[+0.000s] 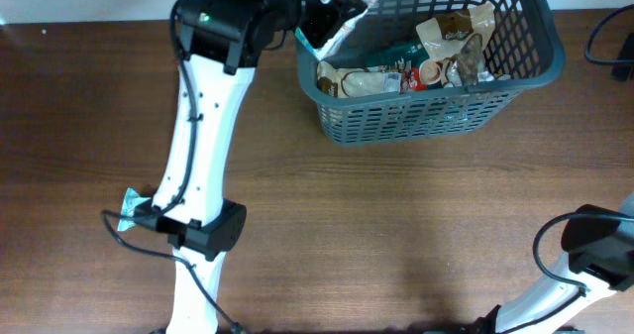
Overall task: Pack container
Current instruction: 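Carry the tissue packs over the grey basket with the left gripper, then lower the tissue packs into the basket and open the left gripper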
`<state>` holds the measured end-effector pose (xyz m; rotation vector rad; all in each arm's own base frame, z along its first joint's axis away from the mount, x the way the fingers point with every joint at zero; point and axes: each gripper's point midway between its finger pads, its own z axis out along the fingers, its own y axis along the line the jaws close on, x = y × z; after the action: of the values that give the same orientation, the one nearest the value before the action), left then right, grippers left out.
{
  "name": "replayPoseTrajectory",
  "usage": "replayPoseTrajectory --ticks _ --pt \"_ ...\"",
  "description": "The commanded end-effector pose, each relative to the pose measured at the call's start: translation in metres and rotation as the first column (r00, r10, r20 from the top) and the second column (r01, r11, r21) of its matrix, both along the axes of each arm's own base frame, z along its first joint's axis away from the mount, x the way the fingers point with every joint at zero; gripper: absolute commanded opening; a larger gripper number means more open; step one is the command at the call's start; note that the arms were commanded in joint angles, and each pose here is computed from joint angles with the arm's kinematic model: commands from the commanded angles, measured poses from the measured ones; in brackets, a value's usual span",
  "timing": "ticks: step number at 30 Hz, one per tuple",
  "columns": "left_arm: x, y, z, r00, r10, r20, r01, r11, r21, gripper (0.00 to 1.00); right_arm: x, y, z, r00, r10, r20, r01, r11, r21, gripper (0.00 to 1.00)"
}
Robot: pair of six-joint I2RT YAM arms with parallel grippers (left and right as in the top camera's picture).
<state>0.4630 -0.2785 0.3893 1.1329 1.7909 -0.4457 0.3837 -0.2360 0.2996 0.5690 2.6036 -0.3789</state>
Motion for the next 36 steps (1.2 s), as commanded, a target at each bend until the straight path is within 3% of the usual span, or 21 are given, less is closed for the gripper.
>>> replayPoseTrajectory --ticks 1,27,36 --pt "0.004 -0.016 -0.019 0.997 -0.066 -0.037 0.065 0.998 -0.019 0.02 -0.002 -0.002 0.005 1.000 -0.014 0.010 0.014 1.000 -0.011 0.99" --pt "0.022 -0.028 -0.111 0.967 -0.072 -0.243 0.084 0.996 0.041 0.02 -0.003 -0.002 0.005 1.000 -0.014 0.010 0.014 1.000 -0.011 0.99" --pt "0.030 -0.014 -0.125 0.968 0.015 -0.249 0.017 0.992 0.122 0.02 -0.003 -0.002 0.005 1.000 -0.014 0.010 0.014 1.000 -0.011 0.99"
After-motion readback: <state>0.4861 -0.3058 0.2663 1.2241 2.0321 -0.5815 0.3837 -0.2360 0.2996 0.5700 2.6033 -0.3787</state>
